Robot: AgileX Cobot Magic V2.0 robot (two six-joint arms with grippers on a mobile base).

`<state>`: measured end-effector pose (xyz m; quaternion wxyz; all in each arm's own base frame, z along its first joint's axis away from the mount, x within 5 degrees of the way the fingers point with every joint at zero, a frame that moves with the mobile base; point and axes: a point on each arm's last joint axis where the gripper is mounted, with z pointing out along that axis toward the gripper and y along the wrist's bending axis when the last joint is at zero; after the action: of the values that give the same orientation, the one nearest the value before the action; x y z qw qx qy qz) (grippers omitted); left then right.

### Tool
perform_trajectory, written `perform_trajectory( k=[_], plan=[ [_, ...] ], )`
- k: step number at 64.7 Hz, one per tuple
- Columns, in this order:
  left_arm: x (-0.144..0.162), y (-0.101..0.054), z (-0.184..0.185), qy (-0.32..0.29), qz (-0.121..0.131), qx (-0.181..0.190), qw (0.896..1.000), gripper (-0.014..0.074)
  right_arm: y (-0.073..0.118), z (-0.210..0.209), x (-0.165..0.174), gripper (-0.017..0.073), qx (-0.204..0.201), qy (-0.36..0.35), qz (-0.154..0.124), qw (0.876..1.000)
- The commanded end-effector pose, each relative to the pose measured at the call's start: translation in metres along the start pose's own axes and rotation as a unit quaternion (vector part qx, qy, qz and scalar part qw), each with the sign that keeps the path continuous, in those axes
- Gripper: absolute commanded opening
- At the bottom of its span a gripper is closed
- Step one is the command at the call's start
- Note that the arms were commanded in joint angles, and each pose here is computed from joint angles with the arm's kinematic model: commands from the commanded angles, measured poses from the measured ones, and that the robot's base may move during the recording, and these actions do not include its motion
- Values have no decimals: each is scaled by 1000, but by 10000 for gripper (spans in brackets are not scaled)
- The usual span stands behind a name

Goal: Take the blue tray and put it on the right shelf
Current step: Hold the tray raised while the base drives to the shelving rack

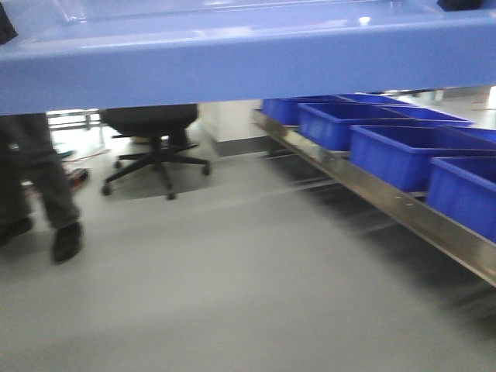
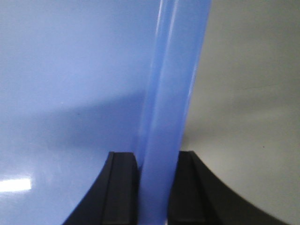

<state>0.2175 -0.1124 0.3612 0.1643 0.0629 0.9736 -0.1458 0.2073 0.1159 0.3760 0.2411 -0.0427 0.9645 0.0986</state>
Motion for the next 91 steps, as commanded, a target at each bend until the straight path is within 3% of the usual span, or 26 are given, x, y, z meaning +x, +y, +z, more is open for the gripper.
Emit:
perform_trajectory(
  k=[1,91],
  plan=[
    [8,3,-15,21,15,-25,999,-48,-6,-17,-6,57,11,-47,-17,999],
    [8,3,-15,21,15,-25,999,-48,-6,-17,-5,57,11,-46,-17,999]
  ],
)
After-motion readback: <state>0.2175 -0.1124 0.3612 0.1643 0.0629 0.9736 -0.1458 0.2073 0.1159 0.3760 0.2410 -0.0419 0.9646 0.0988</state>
